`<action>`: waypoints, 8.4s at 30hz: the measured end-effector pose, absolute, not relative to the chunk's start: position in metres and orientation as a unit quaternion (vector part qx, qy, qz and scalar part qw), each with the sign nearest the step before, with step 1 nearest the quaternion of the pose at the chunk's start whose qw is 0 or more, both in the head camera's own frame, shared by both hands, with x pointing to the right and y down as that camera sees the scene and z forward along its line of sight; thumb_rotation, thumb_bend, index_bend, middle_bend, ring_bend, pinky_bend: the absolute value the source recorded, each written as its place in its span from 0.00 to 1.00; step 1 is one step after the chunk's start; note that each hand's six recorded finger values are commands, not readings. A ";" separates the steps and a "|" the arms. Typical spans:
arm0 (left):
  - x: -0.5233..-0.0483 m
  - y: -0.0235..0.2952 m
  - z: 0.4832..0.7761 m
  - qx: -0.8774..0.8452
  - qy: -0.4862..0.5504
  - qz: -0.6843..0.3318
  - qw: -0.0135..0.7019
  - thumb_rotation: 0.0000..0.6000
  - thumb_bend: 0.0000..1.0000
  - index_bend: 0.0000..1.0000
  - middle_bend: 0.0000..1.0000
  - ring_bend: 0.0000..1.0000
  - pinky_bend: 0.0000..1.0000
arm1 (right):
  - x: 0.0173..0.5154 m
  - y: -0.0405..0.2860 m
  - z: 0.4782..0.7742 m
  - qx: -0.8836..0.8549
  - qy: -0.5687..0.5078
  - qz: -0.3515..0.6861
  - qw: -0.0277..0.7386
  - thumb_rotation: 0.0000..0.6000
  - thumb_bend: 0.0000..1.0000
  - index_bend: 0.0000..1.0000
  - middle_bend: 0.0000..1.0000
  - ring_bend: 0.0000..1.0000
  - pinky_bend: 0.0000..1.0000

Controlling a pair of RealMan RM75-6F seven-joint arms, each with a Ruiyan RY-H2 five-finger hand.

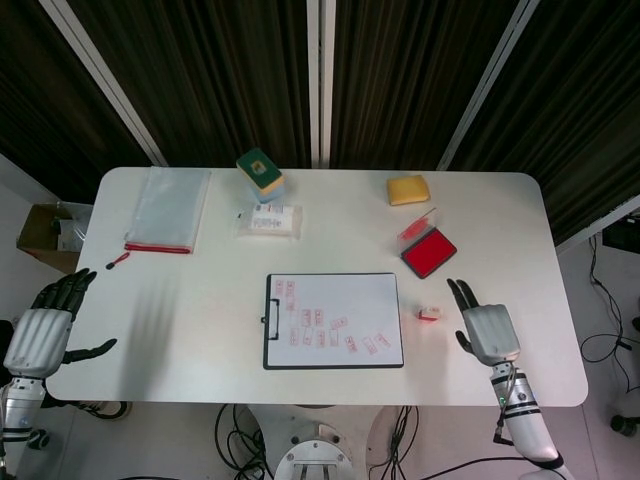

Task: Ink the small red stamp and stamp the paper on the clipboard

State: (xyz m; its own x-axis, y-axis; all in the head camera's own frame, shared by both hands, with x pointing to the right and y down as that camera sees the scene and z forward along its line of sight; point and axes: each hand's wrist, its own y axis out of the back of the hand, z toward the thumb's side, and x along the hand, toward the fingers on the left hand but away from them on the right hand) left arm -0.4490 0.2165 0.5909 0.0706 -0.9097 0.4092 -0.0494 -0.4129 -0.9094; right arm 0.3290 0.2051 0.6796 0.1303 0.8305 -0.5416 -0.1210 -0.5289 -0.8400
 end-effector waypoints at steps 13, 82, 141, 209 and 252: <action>-0.453 0.217 0.597 -0.629 0.380 -0.567 0.372 0.72 0.09 0.05 0.06 0.10 0.18 | 0.309 0.204 0.716 -0.638 -0.276 0.611 0.378 1.00 0.23 0.29 0.25 0.77 0.93; -0.456 0.218 0.596 -0.626 0.382 -0.568 0.373 0.72 0.09 0.05 0.06 0.10 0.18 | 0.295 0.207 0.735 -0.652 -0.285 0.583 0.393 1.00 0.32 0.59 0.50 0.79 0.93; -0.461 0.216 0.602 -0.622 0.376 -0.583 0.364 0.72 0.09 0.05 0.06 0.10 0.18 | 0.302 0.055 0.796 -0.643 -0.286 0.611 0.362 1.00 0.36 0.67 0.56 0.81 0.93; -0.460 0.220 0.602 -0.628 0.380 -0.575 0.362 0.72 0.09 0.05 0.06 0.10 0.18 | 0.172 0.192 0.719 -0.781 -0.211 0.420 0.410 1.00 0.36 0.71 0.62 0.81 0.93; -0.472 0.223 0.602 -0.627 0.390 -0.573 0.355 0.72 0.09 0.05 0.06 0.10 0.18 | 0.152 0.202 0.739 -0.767 -0.203 0.446 0.413 1.00 0.36 0.71 0.62 0.81 0.93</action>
